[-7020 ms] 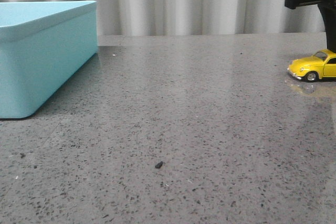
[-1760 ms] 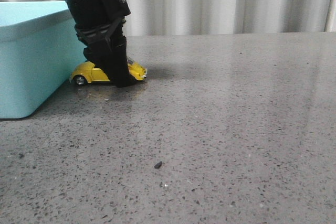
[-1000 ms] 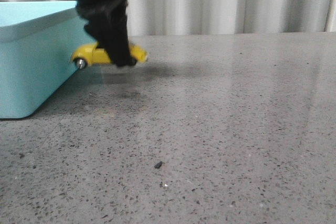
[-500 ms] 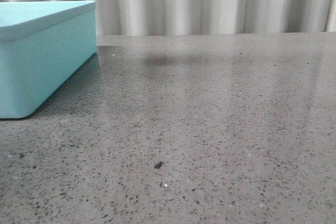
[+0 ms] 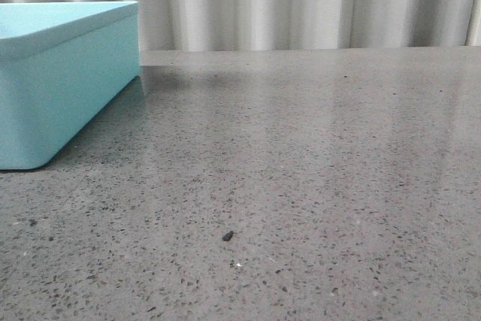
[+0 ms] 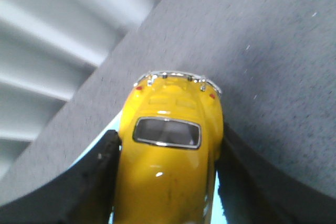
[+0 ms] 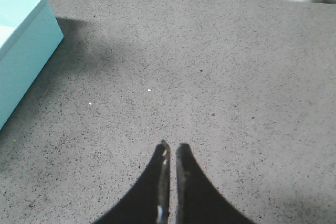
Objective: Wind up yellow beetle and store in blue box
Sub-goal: 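Lift the yellow car with the left gripper and carry it over the blue box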
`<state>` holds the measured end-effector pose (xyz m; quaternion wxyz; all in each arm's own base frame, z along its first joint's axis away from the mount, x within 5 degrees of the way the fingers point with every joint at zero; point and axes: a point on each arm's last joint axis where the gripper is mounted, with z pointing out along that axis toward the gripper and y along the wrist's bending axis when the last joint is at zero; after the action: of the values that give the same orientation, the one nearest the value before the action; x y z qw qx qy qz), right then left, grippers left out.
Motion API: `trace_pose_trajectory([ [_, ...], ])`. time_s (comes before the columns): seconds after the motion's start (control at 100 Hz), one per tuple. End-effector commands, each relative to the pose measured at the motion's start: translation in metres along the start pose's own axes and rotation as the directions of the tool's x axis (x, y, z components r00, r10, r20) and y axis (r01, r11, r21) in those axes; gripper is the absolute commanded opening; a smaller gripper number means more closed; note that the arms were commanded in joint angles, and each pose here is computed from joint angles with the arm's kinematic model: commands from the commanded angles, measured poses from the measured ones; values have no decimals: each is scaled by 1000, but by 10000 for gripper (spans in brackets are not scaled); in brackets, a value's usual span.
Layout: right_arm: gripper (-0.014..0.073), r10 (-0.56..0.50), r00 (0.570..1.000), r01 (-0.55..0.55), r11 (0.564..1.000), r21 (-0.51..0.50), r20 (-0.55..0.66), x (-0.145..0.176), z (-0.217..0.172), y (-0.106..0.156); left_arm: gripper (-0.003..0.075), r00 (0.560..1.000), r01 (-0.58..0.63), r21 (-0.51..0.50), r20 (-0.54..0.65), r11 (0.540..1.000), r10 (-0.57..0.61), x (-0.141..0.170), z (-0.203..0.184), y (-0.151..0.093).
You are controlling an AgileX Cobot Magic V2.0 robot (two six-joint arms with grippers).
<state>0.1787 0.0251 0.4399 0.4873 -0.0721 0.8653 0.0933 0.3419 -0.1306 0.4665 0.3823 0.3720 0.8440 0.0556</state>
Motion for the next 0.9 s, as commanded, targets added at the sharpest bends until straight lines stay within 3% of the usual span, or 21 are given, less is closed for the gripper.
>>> trace_pose_trajectory([
  [0.0, -50, -7, 994, 6, 1000, 4, 107, -11, -13, 2, -21, 998, 63, -39, 11, 997, -62, 12, -23, 11],
  [0.23, -50, -7, 994, 6, 1000, 4, 107, -11, -13, 2, -21, 974, 140, 7, -181, 990, -137, 55, 19, 17],
  [0.53, -50, -7, 994, 6, 1000, 6, 113, -11, -13, 2, -21, 902, 288, 105, -364, 952, -233, 111, 71, 13],
  [0.7, -50, -7, 994, 6, 1000, 5, 111, -11, -13, 2, -20, 883, 315, 125, -402, 941, -242, 126, 96, 7],
  [0.89, -50, -6, 994, 6, 1000, 4, 106, -11, -13, 2, -12, 894, 315, 152, -380, 937, -239, 125, 103, 5],
])
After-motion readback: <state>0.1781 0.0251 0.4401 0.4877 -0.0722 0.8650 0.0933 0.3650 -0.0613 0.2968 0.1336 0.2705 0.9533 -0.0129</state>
